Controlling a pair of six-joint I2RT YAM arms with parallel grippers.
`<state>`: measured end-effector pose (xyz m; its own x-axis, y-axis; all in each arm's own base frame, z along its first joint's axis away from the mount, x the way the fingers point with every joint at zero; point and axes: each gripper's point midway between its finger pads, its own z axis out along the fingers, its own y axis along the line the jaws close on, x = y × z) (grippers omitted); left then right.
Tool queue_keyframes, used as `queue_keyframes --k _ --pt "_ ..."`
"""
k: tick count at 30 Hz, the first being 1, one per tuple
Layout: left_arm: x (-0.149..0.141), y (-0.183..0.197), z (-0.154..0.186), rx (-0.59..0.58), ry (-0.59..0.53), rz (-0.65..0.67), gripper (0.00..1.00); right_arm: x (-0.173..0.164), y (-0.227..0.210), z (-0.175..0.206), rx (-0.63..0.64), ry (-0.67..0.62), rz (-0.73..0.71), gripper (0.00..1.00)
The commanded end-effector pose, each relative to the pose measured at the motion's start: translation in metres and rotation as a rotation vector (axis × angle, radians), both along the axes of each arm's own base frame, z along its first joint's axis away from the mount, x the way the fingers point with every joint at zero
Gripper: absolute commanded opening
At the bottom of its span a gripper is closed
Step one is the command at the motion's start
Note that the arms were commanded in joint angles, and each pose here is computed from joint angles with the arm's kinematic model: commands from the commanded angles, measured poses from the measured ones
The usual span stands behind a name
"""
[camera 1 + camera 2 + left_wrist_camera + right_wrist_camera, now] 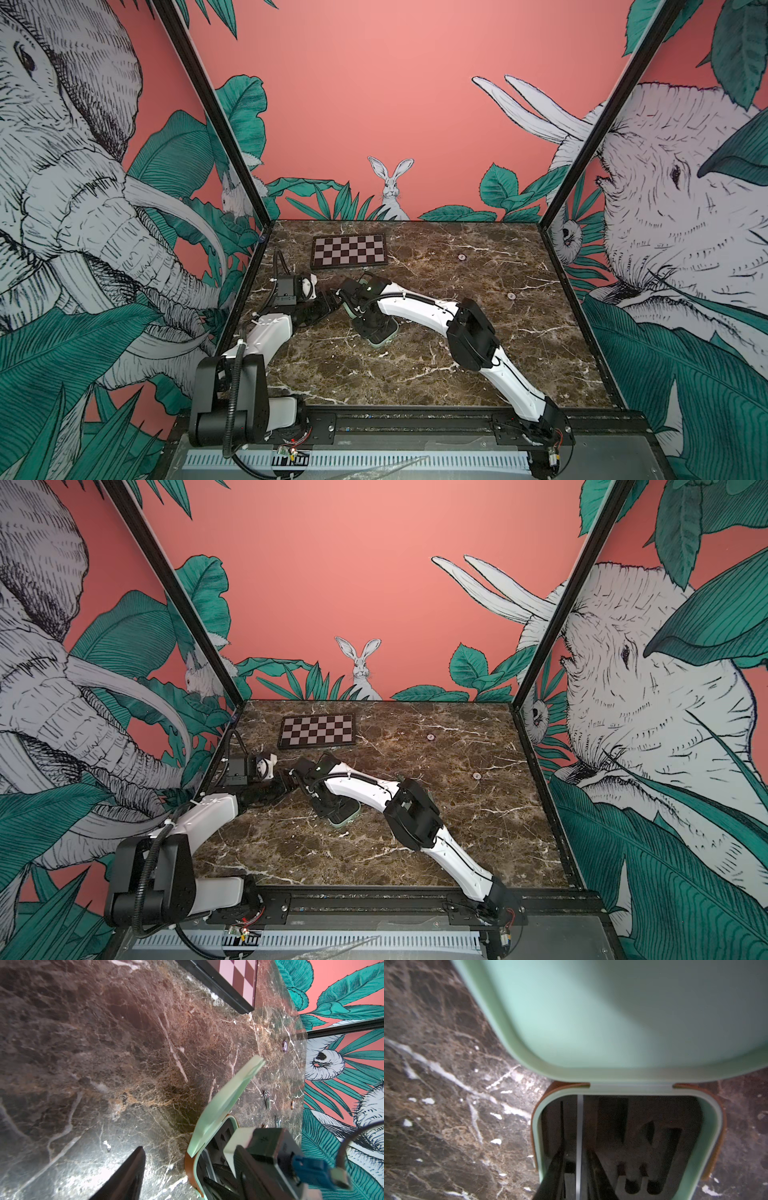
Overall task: Organize nail clipper sets
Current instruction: Place the component of the nail clipper set in the storage box.
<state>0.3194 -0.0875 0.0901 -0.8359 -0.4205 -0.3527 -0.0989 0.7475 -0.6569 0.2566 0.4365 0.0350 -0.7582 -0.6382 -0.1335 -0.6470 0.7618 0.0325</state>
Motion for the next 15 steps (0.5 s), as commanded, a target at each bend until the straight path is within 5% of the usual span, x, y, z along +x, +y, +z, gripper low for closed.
queue_keyframes --k 1,15 --pt "-0.006 0.002 0.0 -0.005 0.007 0.006 0.7 0.002 -0.017 0.004 -0.066 -0.004 -0.024 0.25" --pt "-0.007 0.002 0.0 -0.002 0.009 0.004 0.7 0.018 -0.013 0.062 0.026 -0.109 -0.045 0.36"
